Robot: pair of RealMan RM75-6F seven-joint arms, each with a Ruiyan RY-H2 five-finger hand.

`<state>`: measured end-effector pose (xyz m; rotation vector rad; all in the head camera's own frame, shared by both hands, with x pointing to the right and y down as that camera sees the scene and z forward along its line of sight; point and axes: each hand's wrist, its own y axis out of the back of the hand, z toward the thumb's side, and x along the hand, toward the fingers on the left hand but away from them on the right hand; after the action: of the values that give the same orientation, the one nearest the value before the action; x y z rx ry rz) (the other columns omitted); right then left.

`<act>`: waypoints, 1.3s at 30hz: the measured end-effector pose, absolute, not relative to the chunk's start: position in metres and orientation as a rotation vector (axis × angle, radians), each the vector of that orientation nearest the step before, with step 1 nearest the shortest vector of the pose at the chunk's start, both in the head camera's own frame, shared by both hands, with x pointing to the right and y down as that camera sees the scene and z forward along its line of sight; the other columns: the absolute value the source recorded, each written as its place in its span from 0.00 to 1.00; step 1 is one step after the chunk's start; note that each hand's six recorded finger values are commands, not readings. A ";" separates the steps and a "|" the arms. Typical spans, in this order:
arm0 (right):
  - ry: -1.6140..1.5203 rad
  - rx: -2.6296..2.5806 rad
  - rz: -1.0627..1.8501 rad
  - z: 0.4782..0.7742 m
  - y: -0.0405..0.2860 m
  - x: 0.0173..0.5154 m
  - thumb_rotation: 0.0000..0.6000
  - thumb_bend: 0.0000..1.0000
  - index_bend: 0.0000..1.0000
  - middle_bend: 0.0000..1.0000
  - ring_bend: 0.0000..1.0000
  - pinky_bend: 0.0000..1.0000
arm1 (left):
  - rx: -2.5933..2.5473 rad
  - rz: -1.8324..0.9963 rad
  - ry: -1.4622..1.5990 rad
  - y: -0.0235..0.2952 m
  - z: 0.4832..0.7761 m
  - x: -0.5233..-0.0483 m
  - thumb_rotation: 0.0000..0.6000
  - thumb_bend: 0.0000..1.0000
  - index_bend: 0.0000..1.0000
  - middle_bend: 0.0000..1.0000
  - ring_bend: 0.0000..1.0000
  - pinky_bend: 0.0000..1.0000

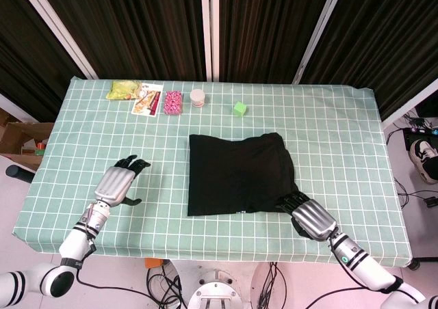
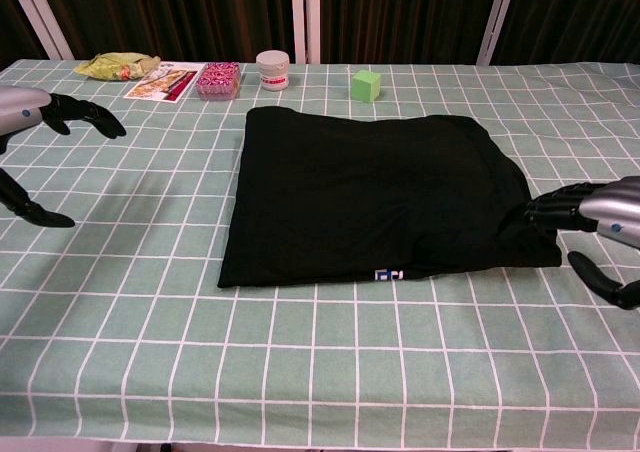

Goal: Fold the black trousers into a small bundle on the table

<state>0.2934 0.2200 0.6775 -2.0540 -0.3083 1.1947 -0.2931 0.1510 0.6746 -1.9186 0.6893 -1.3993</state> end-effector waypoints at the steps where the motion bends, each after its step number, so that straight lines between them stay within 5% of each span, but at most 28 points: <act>1: -0.281 -2.047 1.214 0.685 0.221 0.294 1.00 0.75 0.23 0.17 0.13 0.18 | -1.919 -1.400 0.687 0.151 0.675 -0.293 1.00 0.05 0.20 0.18 0.08 0.19; 15: -0.318 -1.994 1.371 0.701 0.220 0.328 1.00 0.72 0.23 0.17 0.13 0.18 | -1.912 -1.385 0.660 0.151 0.683 -0.289 1.00 0.06 0.21 0.20 0.08 0.19; 24: -0.584 -1.912 1.216 0.641 0.196 0.338 1.00 0.60 0.23 0.17 0.13 0.18 | -1.860 -1.157 0.599 0.145 0.689 -0.251 1.00 0.10 0.29 0.21 0.08 0.19; 31: -0.792 -1.785 1.160 0.582 0.181 0.364 1.00 0.48 0.23 0.17 0.13 0.18 | -1.821 -0.969 0.515 0.140 0.714 -0.208 1.00 0.10 0.16 0.11 0.06 0.19; 39: -0.833 -1.778 1.172 0.577 0.184 0.371 1.00 0.48 0.23 0.17 0.13 0.18 | -1.826 -0.823 0.475 0.146 0.737 -0.154 1.00 0.10 0.16 0.11 0.06 0.19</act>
<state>0.3707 0.1838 0.5771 -1.7777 -0.8331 1.1720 -0.1536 0.1458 0.7365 -1.8261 0.4748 -0.8234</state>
